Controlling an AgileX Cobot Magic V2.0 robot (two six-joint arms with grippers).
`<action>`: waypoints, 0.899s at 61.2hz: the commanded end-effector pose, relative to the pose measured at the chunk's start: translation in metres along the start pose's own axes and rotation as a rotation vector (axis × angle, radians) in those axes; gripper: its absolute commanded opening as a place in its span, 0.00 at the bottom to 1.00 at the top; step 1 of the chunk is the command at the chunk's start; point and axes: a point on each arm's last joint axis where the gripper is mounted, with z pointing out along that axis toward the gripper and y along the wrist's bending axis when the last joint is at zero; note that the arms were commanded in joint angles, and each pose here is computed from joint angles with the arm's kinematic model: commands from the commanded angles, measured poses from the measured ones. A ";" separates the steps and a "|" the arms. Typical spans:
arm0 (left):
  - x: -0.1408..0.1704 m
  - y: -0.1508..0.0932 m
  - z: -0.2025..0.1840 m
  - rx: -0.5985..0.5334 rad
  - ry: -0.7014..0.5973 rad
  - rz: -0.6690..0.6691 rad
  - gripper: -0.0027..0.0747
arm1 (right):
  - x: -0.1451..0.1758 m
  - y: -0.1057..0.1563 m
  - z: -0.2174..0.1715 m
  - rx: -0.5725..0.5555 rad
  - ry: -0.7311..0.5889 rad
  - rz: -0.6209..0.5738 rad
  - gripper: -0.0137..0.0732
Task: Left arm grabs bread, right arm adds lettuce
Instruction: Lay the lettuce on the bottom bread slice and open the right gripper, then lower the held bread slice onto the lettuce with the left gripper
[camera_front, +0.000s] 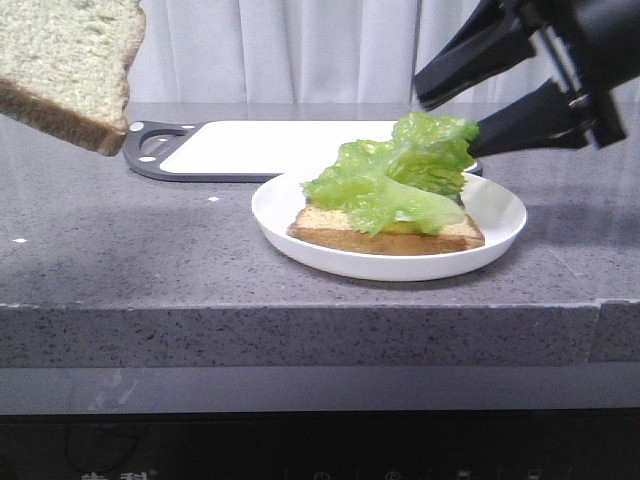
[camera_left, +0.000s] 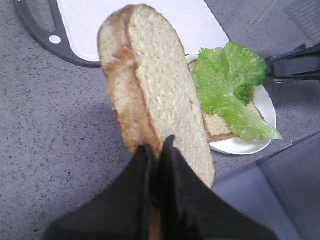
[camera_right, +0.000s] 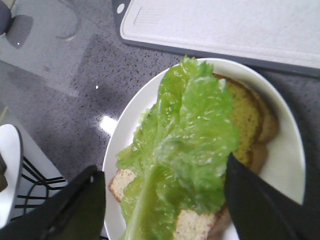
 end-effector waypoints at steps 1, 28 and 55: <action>-0.012 -0.006 -0.005 0.036 -0.089 -0.042 0.01 | -0.009 0.021 -0.028 0.041 -0.068 -0.079 0.76; -0.021 -0.031 0.045 0.364 -0.026 -0.102 0.01 | 0.032 0.089 -0.113 0.228 -0.088 -0.285 0.76; -0.043 -0.057 0.152 0.631 0.147 -0.168 0.01 | 0.060 0.121 -0.144 0.200 -0.164 -0.384 0.76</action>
